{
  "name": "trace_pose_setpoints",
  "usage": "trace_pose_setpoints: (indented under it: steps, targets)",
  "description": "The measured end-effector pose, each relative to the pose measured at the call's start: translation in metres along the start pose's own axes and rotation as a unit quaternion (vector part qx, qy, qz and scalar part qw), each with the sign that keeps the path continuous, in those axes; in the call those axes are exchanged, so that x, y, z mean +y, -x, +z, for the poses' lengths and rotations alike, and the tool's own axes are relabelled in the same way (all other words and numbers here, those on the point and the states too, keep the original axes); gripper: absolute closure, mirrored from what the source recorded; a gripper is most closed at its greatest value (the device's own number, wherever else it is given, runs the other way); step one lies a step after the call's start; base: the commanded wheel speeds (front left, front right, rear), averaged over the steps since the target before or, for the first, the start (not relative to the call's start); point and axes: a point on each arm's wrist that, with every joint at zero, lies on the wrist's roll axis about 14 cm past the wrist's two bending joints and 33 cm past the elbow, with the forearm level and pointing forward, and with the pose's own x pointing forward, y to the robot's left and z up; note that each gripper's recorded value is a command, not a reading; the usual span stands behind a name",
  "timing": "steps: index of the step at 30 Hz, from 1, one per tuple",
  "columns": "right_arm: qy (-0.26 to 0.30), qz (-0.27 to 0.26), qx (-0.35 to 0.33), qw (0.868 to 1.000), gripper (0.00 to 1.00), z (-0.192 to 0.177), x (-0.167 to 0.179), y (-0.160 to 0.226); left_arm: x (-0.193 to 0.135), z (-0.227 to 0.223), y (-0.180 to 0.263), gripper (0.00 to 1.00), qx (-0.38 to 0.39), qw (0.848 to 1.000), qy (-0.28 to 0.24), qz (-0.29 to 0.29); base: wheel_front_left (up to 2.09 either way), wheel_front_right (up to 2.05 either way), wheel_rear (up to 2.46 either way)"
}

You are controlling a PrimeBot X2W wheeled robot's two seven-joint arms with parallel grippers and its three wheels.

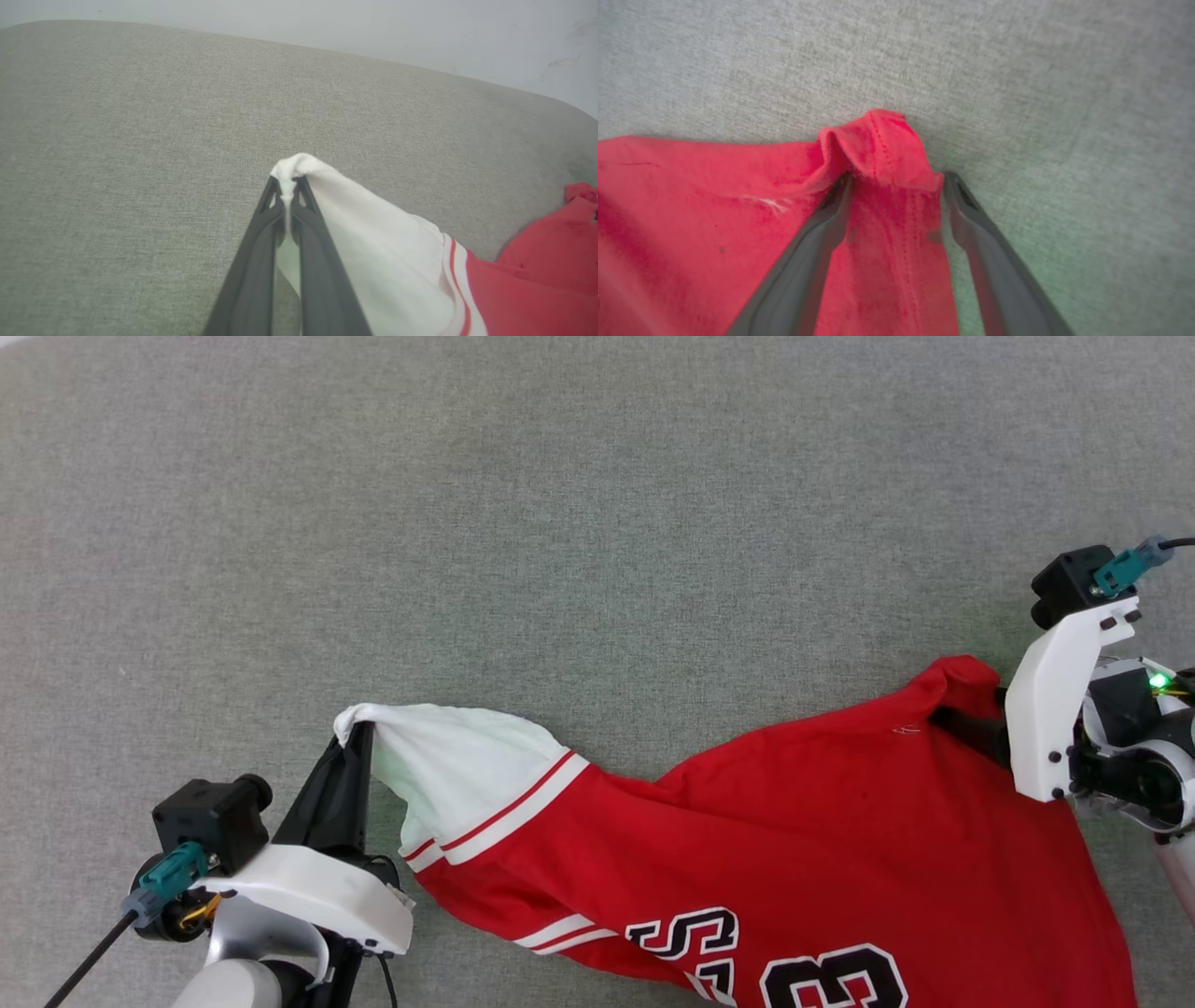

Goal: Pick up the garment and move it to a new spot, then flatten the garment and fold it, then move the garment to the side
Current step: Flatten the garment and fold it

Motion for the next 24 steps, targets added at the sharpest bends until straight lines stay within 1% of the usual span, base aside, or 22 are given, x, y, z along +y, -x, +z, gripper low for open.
trace_pose_setpoints:
  steps: [1, 2, 5, 8, 10, 12, 14, 15, 16, 20, 22, 24]
  targets:
    - [0.001, 0.0, 0.003, 1.0, 0.96, 0.0, 0.0, 0.0, 0.0, -0.001, 0.0, 1.0, 0.001, 1.0, 0.0, 0.001, 0.0, 0.0, 0.0]
    - [-0.002, 0.001, 0.005, 1.0, 1.0, 0.0, 0.0, 0.001, 0.0, -0.001, 0.0, 1.0, 0.001, 1.0, 0.0, 0.001, 0.0, 0.0, 0.0]
    - [-0.003, 0.004, 0.0, 1.0, 1.0, 0.003, 0.003, 0.003, -0.001, 0.003, 0.0, 1.0, -0.003, 1.0, -0.001, -0.004, 0.0, 0.0, 0.0]
    - [0.004, 0.002, -0.022, 1.0, 1.0, 0.01, 0.007, 0.009, -0.002, 0.015, -0.003, 1.0, -0.017, 1.0, -0.011, -0.014, 0.0, 0.0, 0.0]
    - [0.012, -0.005, -0.052, 0.999, 1.0, 0.022, 0.006, 0.017, -0.004, 0.029, -0.007, 1.0, -0.033, 0.999, -0.021, -0.023, 0.0, 0.0, 0.0]
    - [0.016, -0.019, -0.095, 0.995, 1.0, 0.044, 0.001, 0.03, -0.007, 0.051, -0.013, 1.0, -0.061, 0.997, -0.023, -0.035, 0.0, 0.0, 0.0]
    - [0.023, -0.039, -0.146, 0.988, 1.0, 0.069, -0.006, 0.049, -0.009, 0.075, -0.021, 1.0, -0.085, 0.995, -0.034, -0.045, 0.0, 0.0, 0.0]
    - [0.025, -0.047, -0.169, 0.984, 1.0, 0.08, -0.008, 0.058, -0.013, 0.086, -0.025, 1.0, -0.094, 0.994, -0.022, -0.055, 0.0, 0.0, 0.0]
    - [0.025, -0.06, -0.211, 0.975, 1.0, 0.1, -0.012, 0.076, -0.02, 0.109, -0.034, 1.0, -0.114, 0.991, -0.024, -0.07, 0.0, 0.0, 0.0]
    - [0.023, -0.092, -0.284, 0.954, 1.0, 0.133, -0.024, 0.115, -0.034, 0.166, -0.055, 1.0, -0.166, 0.982, -0.03, -0.091, 0.0, 0.0, 0.0]
    - [0.024, -0.102, -0.321, 0.941, 1.0, 0.151, -0.025, 0.134, -0.042, 0.193, -0.065, 1.0, -0.19, 0.976, -0.035, -0.096, 0.0, 0.0, 0.0]
    - [0.019, -0.105, -0.355, 0.929, 1.0, 0.168, -0.024, 0.152, -0.051, 0.216, -0.074, 1.0, -0.208, 0.972, -0.029, -0.104, 0.0, 0.0, 0.0]
